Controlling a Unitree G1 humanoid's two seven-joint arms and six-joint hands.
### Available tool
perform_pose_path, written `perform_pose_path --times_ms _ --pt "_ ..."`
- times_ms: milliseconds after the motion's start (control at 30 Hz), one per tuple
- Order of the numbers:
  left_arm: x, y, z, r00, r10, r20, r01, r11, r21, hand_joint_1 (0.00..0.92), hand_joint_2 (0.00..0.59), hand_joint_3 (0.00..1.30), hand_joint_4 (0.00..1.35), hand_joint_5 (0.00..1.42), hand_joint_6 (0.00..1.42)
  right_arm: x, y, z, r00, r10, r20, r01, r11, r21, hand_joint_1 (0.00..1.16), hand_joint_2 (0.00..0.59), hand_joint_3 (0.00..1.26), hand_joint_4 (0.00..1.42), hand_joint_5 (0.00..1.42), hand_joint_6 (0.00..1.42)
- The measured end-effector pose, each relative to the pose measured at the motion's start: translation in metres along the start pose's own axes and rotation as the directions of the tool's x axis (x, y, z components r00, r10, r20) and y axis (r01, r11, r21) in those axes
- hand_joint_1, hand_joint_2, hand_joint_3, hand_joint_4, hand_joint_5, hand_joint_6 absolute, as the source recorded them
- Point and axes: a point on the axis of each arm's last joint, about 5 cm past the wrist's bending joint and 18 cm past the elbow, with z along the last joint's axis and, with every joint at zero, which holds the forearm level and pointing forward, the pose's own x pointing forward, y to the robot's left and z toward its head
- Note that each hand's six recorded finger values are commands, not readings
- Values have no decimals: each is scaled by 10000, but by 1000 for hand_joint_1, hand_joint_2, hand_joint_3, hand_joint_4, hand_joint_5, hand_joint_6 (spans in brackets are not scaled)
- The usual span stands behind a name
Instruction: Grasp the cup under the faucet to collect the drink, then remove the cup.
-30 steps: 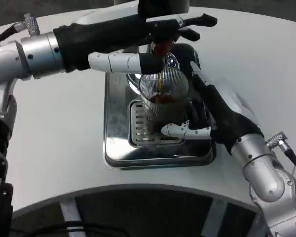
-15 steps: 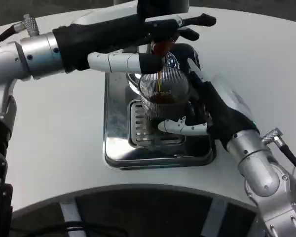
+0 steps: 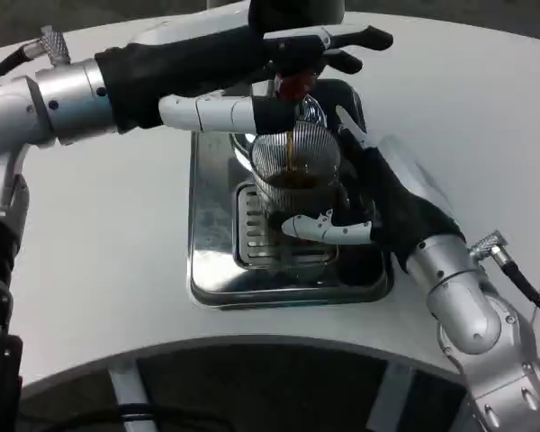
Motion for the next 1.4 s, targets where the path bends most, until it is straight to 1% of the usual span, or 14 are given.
perform_pose_path --times_ms 633,833,1000,1233,1400 --pt "-9 -6 -5 10000 59 -52 -59 10000 -13 0 74 92 0 84 0 40 24 1 10000 -2 21 2 10000 90 773 157 0 0 0 0" --pt "-11 -7 -7 10000 67 -64 -67 10000 -23 0 74 92 0 85 0 44 28 -2 10000 8 2 -8 9998 207 773 159 0 0 0 0" --pt "-13 -10 -10 9999 88 -78 -88 10000 -45 0 73 93 0 89 0 54 39 -12 10000 1 -75 1 9996 266 768 160 0 0 0 0" --pt "-17 -13 -16 9998 149 -113 -151 9998 -115 0 73 93 0 95 0 69 41 1 10000 -10 -50 12 9996 295 758 164 0 0 0 0" --pt "-25 -15 -30 9996 201 -200 -208 9992 -332 0 76 93 0 97 0 73 42 6 10000 -14 -39 15 9995 312 758 166 0 0 0 0"
